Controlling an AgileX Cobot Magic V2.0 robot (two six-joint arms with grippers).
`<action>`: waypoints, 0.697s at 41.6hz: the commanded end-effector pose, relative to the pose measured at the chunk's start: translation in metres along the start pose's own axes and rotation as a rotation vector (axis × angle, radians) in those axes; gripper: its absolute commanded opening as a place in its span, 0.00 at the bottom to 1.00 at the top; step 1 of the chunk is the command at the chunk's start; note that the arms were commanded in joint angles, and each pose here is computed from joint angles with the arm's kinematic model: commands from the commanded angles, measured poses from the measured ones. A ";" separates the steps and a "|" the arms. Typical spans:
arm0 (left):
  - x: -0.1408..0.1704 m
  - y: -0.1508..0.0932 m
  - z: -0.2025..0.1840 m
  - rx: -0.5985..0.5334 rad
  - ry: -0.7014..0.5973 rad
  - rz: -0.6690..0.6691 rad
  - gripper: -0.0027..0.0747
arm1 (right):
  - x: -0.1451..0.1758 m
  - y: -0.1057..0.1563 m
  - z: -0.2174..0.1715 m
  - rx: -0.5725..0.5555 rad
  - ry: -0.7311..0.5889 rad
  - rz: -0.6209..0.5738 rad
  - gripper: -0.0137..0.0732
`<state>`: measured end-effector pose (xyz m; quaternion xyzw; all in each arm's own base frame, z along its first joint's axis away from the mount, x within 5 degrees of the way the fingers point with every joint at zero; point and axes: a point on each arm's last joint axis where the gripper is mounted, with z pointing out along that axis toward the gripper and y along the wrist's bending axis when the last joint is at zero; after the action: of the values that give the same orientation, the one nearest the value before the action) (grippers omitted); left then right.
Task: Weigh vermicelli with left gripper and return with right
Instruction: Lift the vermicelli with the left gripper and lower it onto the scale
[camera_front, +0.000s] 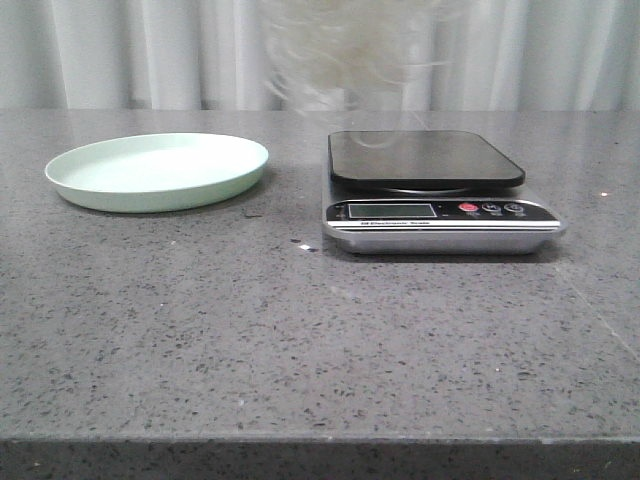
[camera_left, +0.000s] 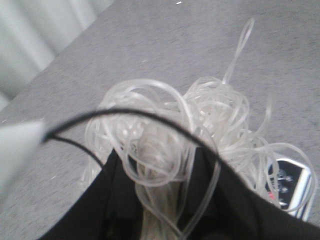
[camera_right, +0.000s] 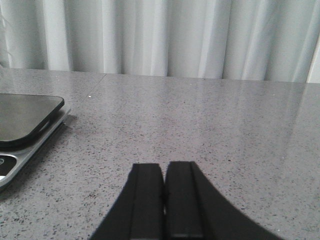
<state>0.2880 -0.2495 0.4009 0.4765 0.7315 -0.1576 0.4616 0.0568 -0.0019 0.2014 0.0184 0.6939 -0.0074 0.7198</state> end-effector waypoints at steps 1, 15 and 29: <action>-0.023 -0.008 -0.005 -0.020 -0.124 0.006 0.22 | -0.011 -0.001 -0.002 0.013 -0.105 -0.004 0.33; 0.003 -0.017 0.065 0.022 -0.027 -0.002 0.22 | -0.011 -0.001 -0.002 0.013 -0.105 -0.004 0.33; 0.015 -0.019 0.083 0.043 0.026 -0.007 0.24 | -0.011 -0.001 -0.002 0.013 -0.105 -0.004 0.33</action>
<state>0.3180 -0.3075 0.3082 0.5043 0.7561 -0.1578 0.3862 0.0568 -0.0019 0.2014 0.0184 0.6939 -0.0074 0.7198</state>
